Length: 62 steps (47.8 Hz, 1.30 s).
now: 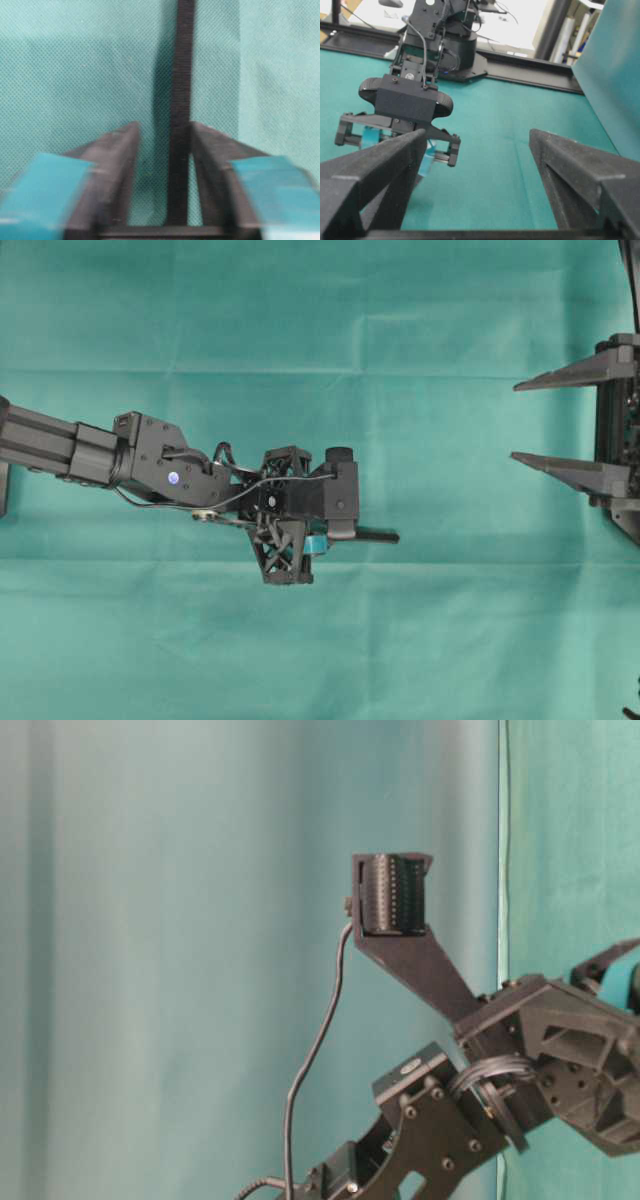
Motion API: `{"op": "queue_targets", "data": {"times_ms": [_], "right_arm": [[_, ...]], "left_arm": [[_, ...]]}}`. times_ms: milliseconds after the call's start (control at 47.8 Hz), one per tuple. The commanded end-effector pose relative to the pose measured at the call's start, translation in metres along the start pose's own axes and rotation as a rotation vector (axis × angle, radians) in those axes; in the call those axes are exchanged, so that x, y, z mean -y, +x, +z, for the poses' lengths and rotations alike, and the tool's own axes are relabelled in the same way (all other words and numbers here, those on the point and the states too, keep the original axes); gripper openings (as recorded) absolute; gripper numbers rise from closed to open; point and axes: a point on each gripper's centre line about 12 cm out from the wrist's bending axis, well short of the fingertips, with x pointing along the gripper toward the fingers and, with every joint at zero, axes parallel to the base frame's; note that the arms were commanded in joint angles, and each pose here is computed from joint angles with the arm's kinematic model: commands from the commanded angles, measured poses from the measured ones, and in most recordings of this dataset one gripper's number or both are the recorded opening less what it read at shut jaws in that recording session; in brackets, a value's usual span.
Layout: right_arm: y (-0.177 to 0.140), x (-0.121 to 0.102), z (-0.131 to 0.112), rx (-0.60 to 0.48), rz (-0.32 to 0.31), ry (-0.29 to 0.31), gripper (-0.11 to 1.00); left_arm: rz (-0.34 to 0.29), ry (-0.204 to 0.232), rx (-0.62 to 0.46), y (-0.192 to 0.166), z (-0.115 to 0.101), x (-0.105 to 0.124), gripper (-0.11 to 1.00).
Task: Peel off the Velcro with your right arm.
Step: 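Lift the strip upright with the left gripper toward the center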
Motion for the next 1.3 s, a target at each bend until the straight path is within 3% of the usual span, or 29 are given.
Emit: {"op": "queue_targets", "data": {"times_ms": [0,84,565,983,1276], "right_arm": [[0.001,0.001,0.005,0.015,-0.003,-0.002,0.63],[0.002,0.001,0.004,0.015,-0.003,-0.002,0.63],[0.001,0.001,0.004,0.017,-0.003,0.000,0.63],[0.002,0.000,0.007,0.037,-0.001,-0.014,0.63],[0.003,-0.001,0.015,0.067,0.014,-0.054,0.63]], "left_arm": [[-0.004,0.002,0.041,-0.008,0.015,0.001,0.23],[-0.004,0.004,0.038,-0.009,0.015,0.001,0.10],[-0.012,0.001,0.079,-0.036,0.036,0.006,0.10],[-0.038,0.004,0.241,-0.099,0.073,0.013,0.10],[-0.053,0.005,0.350,-0.142,0.077,0.014,0.10]]}}
